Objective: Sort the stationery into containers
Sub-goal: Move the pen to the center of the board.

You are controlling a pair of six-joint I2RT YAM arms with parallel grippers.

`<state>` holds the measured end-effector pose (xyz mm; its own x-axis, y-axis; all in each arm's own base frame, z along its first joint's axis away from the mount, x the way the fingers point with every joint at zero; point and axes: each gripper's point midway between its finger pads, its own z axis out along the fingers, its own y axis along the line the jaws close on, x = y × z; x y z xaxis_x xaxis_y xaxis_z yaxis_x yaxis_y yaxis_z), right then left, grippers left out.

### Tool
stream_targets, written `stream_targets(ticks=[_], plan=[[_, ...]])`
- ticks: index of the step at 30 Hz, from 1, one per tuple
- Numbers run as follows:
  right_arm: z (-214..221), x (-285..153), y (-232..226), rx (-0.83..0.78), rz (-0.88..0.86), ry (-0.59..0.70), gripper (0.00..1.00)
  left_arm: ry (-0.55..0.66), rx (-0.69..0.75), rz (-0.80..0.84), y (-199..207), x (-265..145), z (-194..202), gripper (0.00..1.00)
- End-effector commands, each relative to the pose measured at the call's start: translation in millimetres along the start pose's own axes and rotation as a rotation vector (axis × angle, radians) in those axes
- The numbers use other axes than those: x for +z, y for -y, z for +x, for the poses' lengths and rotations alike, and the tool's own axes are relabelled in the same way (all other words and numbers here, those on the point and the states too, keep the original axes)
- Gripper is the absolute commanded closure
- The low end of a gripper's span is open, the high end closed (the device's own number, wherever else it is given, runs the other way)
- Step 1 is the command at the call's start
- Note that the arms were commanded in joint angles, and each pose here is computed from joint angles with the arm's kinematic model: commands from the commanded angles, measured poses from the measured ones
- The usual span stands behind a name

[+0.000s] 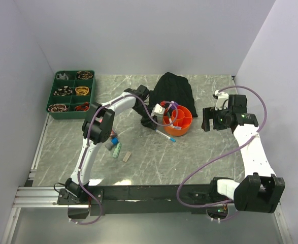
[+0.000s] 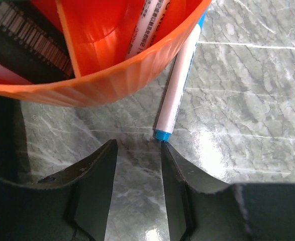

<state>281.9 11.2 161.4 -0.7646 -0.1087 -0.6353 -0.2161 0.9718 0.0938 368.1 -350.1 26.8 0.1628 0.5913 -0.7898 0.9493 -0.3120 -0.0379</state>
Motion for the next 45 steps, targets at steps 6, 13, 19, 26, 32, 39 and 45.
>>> stream_targets(ticks=[6, 13, 19, 26, 32, 39, 45], plan=[[-30.3, -7.0, 4.0, -0.011, 0.011, 0.078, 0.04, 0.040, -0.022, -0.013, 13.8, -19.1, -24.5, 0.54], [-25.1, -5.8, 2.1, -0.007, 0.004, 0.073, 0.03, 0.057, -0.049, -0.005, 21.0, -13.9, -28.0, 0.53], [-23.2, -7.0, 1.7, -0.008, 0.006, 0.073, 0.04, 0.056, -0.074, -0.038, 11.7, -3.2, -29.7, 0.52], [-19.1, -8.2, 0.9, -0.011, 0.007, 0.071, 0.04, 0.047, -0.080, -0.027, 15.4, 10.1, -30.3, 0.58], [-17.4, -8.2, 0.9, -0.019, 0.008, 0.073, 0.04, -0.007, -0.155, -0.009, 24.8, 16.2, -16.7, 0.79], [-18.4, -10.1, 0.1, -0.024, 0.006, 0.081, 0.03, -0.073, -0.217, -0.025, 52.4, -8.0, 2.2, 0.91], [-22.4, -11.7, -3.0, -0.021, -0.007, 0.102, 0.04, -0.085, -0.238, -0.046, 76.8, -42.6, -1.4, 0.92]])
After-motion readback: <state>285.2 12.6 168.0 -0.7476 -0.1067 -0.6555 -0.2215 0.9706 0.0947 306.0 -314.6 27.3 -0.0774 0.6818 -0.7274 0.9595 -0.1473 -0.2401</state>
